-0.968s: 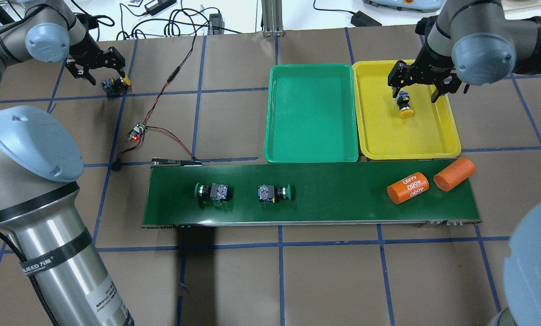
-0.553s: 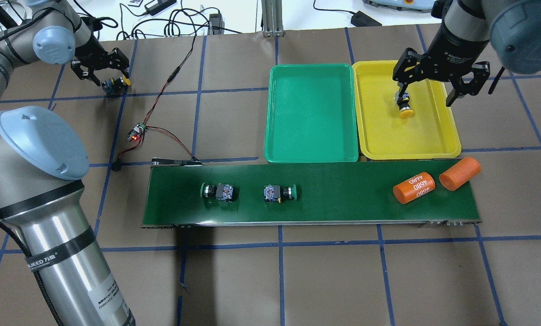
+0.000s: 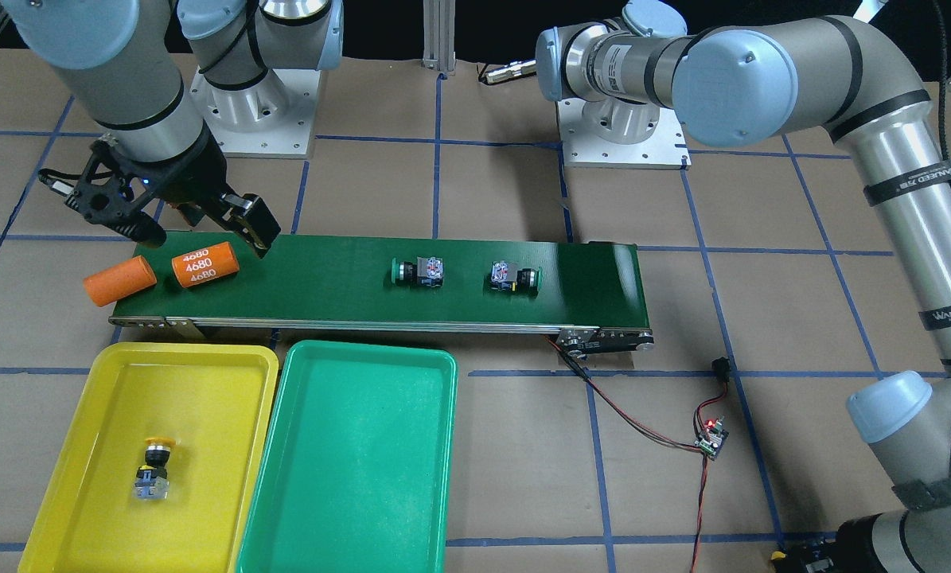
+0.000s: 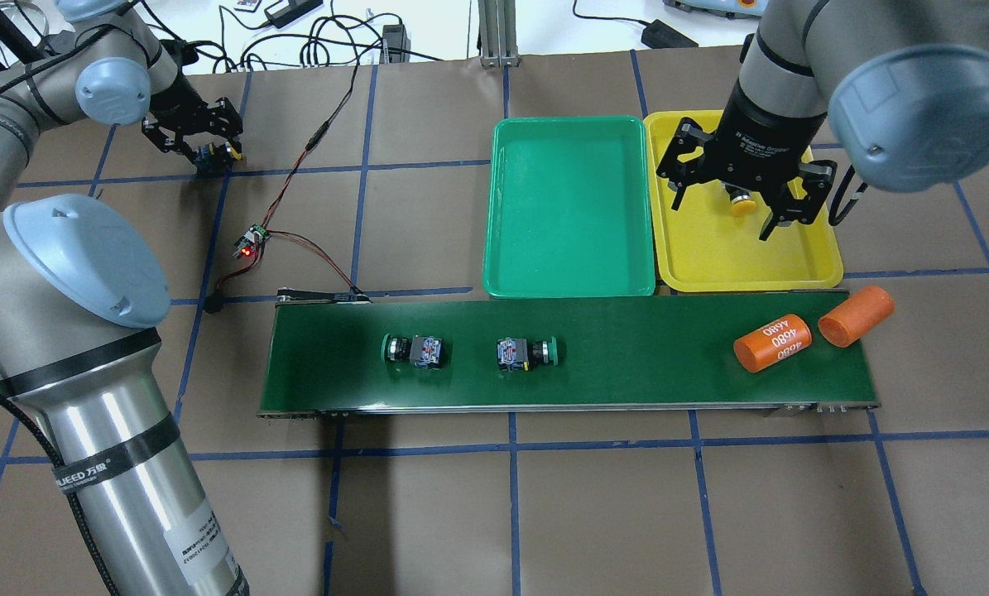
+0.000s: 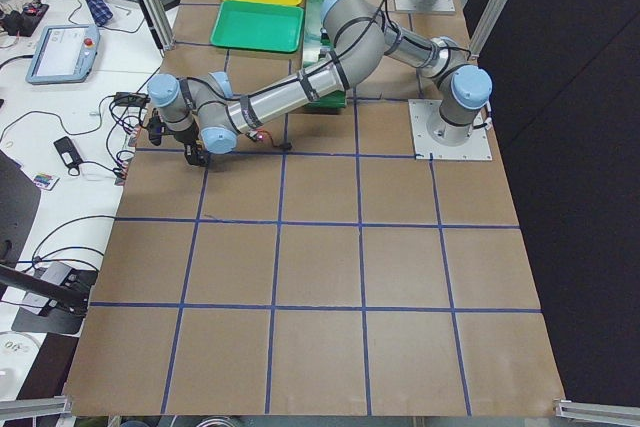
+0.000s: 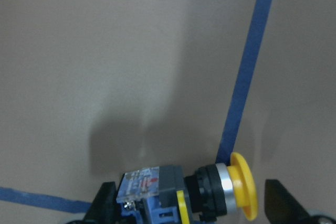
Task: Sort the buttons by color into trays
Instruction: 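Move the right gripper to a green-capped button while the left lowers toward the belt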
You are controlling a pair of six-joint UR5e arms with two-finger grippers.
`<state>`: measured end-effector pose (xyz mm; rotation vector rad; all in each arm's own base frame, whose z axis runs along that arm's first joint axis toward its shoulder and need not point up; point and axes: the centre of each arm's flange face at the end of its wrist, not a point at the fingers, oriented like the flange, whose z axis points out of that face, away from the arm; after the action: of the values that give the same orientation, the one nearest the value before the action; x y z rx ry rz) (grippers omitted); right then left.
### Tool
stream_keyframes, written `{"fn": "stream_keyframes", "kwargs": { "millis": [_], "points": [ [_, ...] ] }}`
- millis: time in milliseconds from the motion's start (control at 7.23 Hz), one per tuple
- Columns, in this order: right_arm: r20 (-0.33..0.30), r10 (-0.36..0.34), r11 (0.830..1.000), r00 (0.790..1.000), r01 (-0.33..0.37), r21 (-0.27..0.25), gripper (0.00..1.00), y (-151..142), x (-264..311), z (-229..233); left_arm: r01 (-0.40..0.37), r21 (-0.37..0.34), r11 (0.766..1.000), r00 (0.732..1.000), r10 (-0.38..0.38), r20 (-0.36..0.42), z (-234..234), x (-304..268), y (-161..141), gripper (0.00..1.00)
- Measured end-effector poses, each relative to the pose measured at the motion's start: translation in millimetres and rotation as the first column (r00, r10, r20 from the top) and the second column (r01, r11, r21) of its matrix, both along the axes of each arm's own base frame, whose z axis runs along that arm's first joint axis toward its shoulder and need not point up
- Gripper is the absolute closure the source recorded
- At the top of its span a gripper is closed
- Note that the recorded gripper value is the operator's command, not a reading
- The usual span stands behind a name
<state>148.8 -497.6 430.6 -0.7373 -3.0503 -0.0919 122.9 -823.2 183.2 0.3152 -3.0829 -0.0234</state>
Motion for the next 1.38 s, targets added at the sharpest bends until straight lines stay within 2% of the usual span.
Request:
{"fn": "stream_keyframes", "kwargs": {
  "millis": [276, 415, 691, 968, 1244, 1382],
  "points": [
    [0.003, -0.040, 0.999, 0.999, 0.040, 0.035, 0.00, 18, 8, -15, 0.017, 0.076, 0.997, 0.999, -0.015, -0.028, 39, -21, 30, 1.00],
    [-0.002, -0.087, 0.995, 0.996, 0.087, 0.053, 0.00, 30, 8, -27, 0.040, 0.096, 0.995, 0.999, -0.036, -0.036, 79, -46, 59, 1.00],
    [-0.003, -0.198, 0.978, 0.980, 0.198, 0.059, 0.00, 42, 13, -50, 0.127, 0.142, 0.982, 0.991, -0.119, -0.059, 128, -113, 154, 1.00],
    [0.031, -0.310, 0.950, 0.950, 0.308, 0.047, 0.00, 47, 37, -81, 0.230, 0.181, 0.956, 0.972, -0.218, -0.083, 137, -169, 257, 1.00],
    [0.040, -0.368, 0.930, 0.929, 0.368, 0.025, 0.00, 55, 64, -115, 0.308, 0.161, 0.938, 0.951, -0.301, -0.065, 134, -222, 320, 1.00],
    [0.035, -0.385, 0.923, 0.922, 0.384, 0.031, 0.00, 58, 72, -125, 0.336, 0.152, 0.929, 0.942, -0.331, -0.058, 121, -239, 339, 0.91]
  ]
}}
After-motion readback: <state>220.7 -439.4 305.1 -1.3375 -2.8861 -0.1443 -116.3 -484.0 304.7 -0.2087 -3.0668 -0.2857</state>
